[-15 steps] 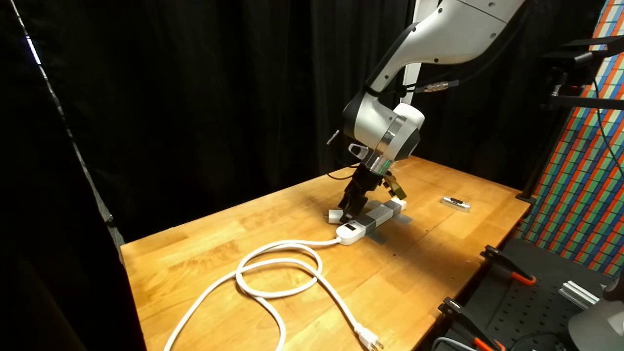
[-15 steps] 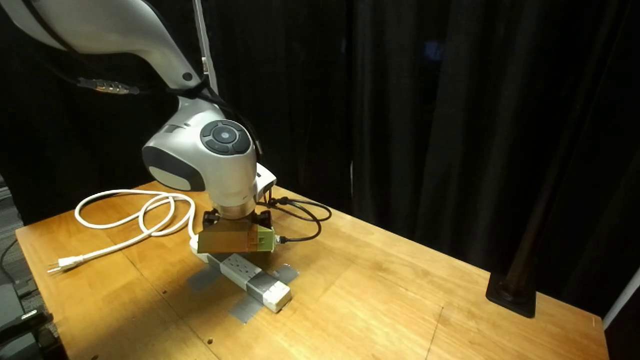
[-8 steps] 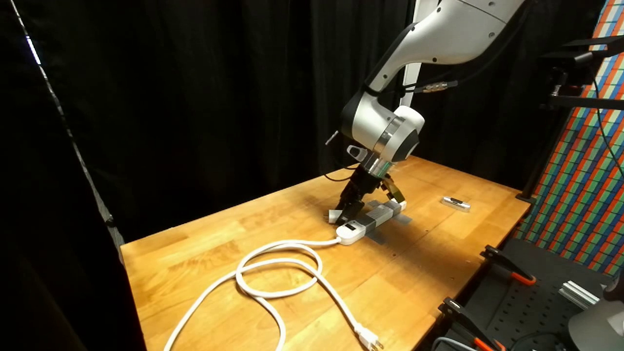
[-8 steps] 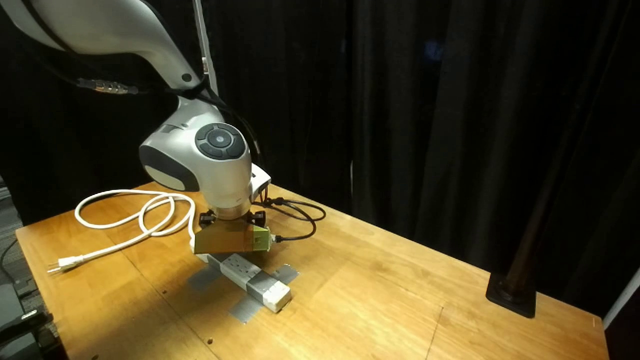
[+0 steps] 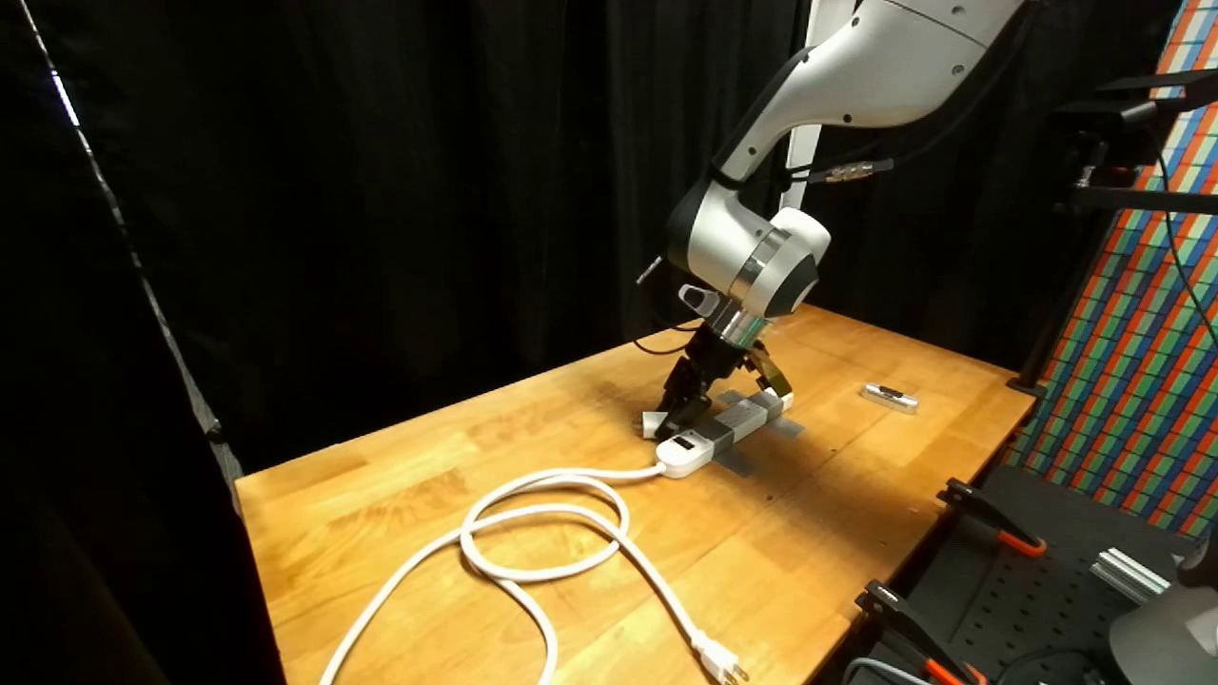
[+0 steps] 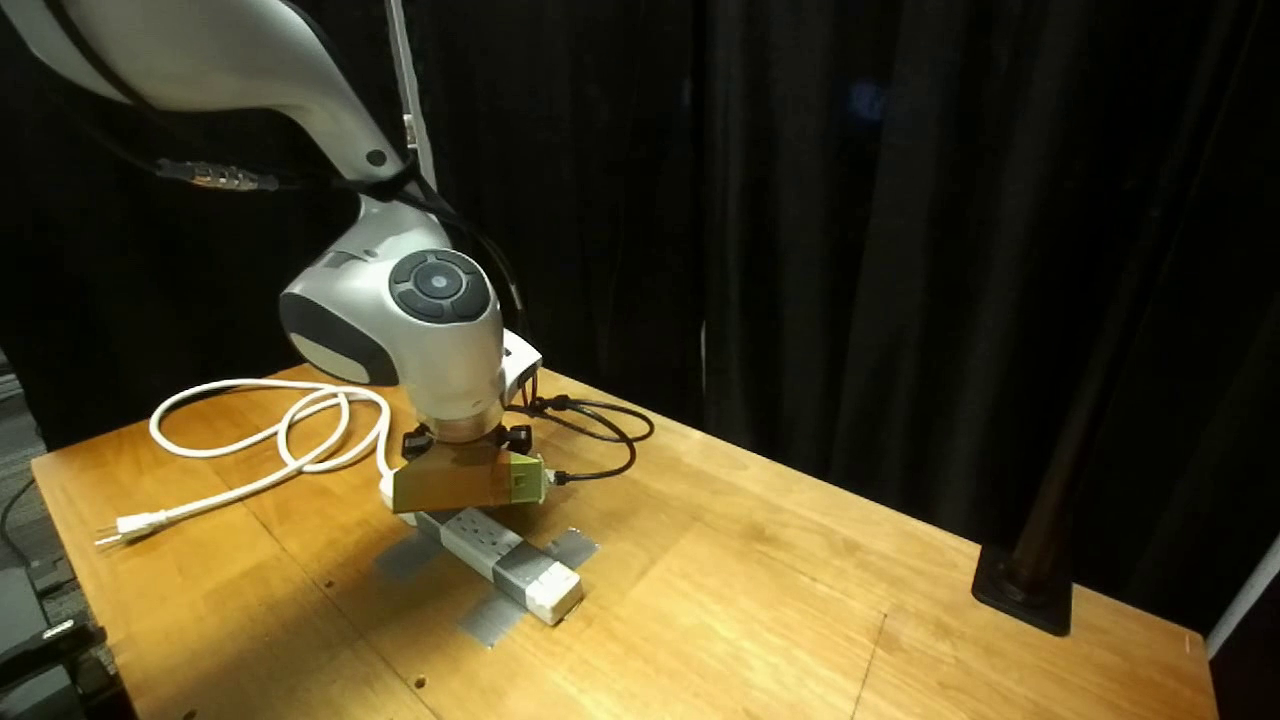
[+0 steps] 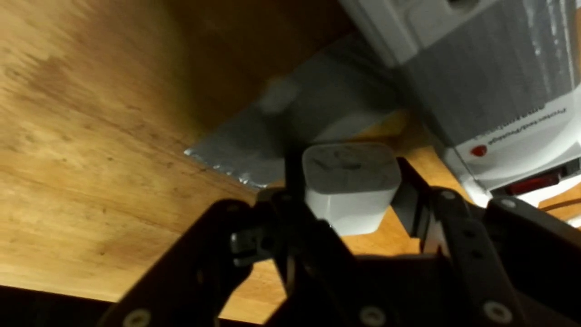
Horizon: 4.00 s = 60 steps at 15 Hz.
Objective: Put the charging adaptor on the white extension cable
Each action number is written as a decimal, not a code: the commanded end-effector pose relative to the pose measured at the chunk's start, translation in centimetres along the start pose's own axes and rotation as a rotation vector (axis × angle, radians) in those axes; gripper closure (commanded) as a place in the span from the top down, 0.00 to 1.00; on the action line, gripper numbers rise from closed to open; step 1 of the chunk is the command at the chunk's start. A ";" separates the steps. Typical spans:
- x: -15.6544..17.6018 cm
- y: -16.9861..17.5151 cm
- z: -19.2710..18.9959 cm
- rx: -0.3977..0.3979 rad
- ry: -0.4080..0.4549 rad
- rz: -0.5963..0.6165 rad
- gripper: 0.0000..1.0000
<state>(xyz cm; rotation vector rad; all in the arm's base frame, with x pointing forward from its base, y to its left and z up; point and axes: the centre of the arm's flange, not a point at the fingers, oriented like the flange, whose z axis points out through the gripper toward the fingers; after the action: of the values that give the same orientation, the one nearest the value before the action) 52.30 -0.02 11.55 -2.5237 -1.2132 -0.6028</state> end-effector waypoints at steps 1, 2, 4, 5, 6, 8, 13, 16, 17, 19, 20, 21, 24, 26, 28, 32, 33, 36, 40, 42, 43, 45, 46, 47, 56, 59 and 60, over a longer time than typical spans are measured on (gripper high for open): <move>-0.2 0.3 0.1 -0.016 -0.006 -0.020 0.77; -0.2 0.4 0.1 -0.013 -0.004 -0.017 0.81; -0.4 0.5 0.2 -0.009 -0.004 -0.012 0.97; -0.4 0.6 0.1 -0.015 -0.004 -0.011 1.00; -0.3 0.7 0.1 -0.022 -0.004 -0.012 0.62; -0.4 0.8 0.1 -0.029 -0.002 -0.013 0.66; -0.4 1.3 0.0 -0.062 -0.016 -0.018 0.27; 0.3 1.4 -0.2 -0.068 -0.043 -0.033 0.23; 0.9 1.5 -0.7 -0.070 -0.061 -0.044 0.23; 2.3 1.4 -2.1 -0.074 -0.110 -0.079 0.23; 2.8 1.3 -2.6 -0.083 -0.132 -0.098 0.23; 3.3 1.2 -3.2 -0.087 -0.174 -0.112 0.23; 4.6 1.2 -4.8 -0.130 -0.299 -0.133 0.23; 5.4 1.4 -6.4 -0.174 -0.396 -0.123 0.23; 5.6 2.1 -8.1 -0.209 -0.503 -0.100 0.23; 5.1 3.4 -10.4 -0.176 -0.747 -0.065 0.23; 5.6 3.4 -11.1 -0.165 -0.817 -0.065 0.23; 7.4 2.5 -12.2 -0.116 -0.983 -0.097 0.23; 7.8 1.9 -11.8 0.037 -1.154 -0.132 0.23; 7.4 1.6 -11.1 0.096 -1.203 -0.178 0.23; 7.0 1.5 -10.7 0.122 -1.209 -0.203 0.23; 6.2 1.1 -10.1 0.157 -1.191 -0.253 0.23; 5.8 1.1 -9.9 0.166 -1.176 -0.278 0.23; 5.3 1.0 -9.9 0.183 -1.159 -0.311 0.23; 3.5 0.0 -9.1 0.226 -1.199 -0.731 0.23; 3.7 -0.2 -8.3 0.241 -1.211 -0.883 0.23; 3.8 -0.3 -8.0 0.238 -1.209 -0.924 0.23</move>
<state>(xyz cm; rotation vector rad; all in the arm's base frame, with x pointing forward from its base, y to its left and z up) 52.65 -0.68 19.92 -2.0147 -2.4523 1.1066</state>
